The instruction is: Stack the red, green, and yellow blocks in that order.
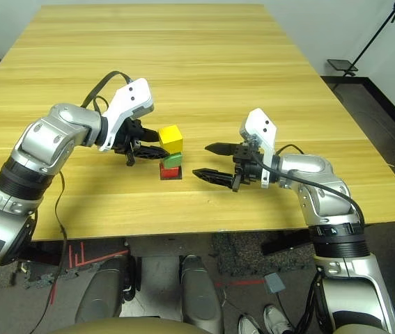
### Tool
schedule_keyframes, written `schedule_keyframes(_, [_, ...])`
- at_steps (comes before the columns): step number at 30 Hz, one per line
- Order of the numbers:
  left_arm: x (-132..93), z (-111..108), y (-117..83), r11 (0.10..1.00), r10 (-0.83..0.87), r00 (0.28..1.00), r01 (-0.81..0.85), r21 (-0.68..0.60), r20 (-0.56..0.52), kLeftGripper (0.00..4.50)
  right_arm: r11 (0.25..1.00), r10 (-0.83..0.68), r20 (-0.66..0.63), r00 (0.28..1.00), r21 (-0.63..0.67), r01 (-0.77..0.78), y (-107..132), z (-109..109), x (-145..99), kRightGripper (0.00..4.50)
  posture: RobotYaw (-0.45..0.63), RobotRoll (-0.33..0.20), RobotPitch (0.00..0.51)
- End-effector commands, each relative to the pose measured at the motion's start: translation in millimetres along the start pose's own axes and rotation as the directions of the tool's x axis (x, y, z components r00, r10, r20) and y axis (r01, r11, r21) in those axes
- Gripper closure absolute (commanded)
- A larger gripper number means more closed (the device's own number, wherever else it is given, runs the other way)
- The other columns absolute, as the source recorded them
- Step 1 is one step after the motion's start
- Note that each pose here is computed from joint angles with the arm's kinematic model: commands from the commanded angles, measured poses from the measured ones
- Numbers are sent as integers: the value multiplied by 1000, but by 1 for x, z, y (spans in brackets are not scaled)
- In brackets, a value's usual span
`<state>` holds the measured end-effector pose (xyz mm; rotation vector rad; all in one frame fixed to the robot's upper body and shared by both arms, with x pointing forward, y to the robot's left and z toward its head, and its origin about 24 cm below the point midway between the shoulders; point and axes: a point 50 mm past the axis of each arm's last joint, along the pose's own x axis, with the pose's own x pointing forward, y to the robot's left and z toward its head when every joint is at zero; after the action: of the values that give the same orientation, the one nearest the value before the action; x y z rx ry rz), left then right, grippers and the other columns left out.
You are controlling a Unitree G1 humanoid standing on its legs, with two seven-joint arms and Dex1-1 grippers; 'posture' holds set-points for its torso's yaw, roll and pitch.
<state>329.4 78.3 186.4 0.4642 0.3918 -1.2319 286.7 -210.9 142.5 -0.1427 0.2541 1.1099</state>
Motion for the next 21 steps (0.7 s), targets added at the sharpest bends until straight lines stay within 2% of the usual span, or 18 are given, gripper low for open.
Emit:
schedule_keyframes(1, [3,6,-2,1000,-13,1000,13,28,-4,2644,1000,-3,3,1000,8,3,2,-2,-1,0,75,-40,123])
schedule_keyframes(21, [3,5,-6,998,-37,999,38,42,-22,2644,1000,-21,13,1000,3,21,0,-3,1,0,70,-28,108])
